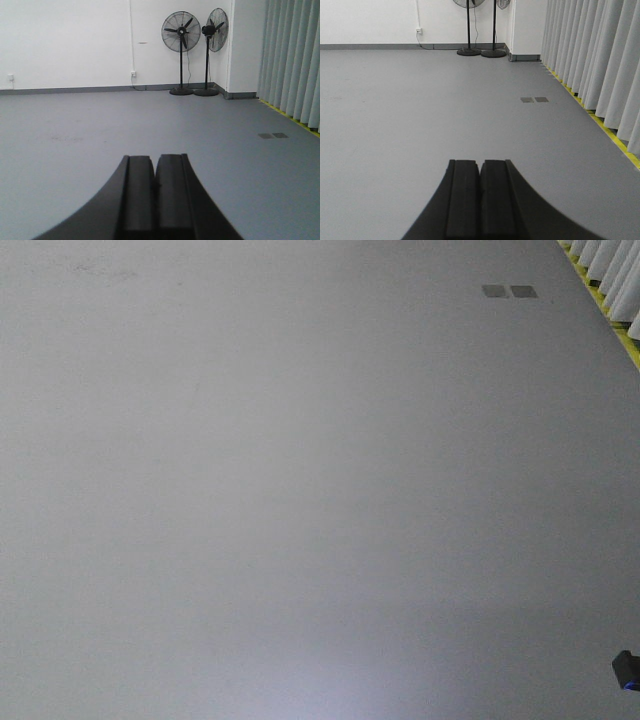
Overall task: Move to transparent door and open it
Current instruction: 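Drive the base across the grey floor, turning toward the door area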
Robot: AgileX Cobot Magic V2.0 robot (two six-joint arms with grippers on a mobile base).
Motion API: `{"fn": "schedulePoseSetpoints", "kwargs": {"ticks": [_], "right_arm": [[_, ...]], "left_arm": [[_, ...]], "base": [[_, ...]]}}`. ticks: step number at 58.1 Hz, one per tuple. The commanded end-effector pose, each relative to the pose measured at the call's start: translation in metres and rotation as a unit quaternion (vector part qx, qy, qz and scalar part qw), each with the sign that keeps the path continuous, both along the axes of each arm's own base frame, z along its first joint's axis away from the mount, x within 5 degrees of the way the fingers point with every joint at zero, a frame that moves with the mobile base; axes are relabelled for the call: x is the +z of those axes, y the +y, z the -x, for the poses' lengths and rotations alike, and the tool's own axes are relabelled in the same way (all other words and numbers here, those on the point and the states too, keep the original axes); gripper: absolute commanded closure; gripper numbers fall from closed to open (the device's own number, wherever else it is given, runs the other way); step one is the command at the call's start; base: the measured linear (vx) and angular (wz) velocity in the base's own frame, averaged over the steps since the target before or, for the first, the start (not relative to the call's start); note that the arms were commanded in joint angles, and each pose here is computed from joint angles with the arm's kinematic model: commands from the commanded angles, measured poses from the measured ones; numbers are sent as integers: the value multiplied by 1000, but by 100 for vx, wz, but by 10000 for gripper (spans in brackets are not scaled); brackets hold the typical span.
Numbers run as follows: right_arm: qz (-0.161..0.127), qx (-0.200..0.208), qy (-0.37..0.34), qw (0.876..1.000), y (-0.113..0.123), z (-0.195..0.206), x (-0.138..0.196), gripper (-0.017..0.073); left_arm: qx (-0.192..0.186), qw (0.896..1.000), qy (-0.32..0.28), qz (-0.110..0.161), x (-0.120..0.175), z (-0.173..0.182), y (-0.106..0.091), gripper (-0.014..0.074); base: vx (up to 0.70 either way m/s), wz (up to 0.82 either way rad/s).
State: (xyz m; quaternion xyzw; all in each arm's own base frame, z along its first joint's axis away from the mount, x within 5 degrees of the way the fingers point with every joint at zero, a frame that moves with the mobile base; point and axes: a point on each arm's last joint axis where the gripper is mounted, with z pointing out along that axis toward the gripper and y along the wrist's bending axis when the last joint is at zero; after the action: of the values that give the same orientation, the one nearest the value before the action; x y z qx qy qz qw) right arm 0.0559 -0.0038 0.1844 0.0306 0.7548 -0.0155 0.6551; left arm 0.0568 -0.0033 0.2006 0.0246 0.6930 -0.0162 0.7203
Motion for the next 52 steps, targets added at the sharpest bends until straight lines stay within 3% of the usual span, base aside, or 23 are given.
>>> {"fn": "schedulePoseSetpoints", "kwargs": {"ticks": [1,52], "right_arm": [[8,-1,-45,999,0,0,7,568],[9,-1,-46,999,0,0,7,568]], "left_arm": [[-2,999,-42,7,3,1,0,600],[-2,999,-42,7,3,1,0,600]], "base": [[0,0],[1,0]]}}
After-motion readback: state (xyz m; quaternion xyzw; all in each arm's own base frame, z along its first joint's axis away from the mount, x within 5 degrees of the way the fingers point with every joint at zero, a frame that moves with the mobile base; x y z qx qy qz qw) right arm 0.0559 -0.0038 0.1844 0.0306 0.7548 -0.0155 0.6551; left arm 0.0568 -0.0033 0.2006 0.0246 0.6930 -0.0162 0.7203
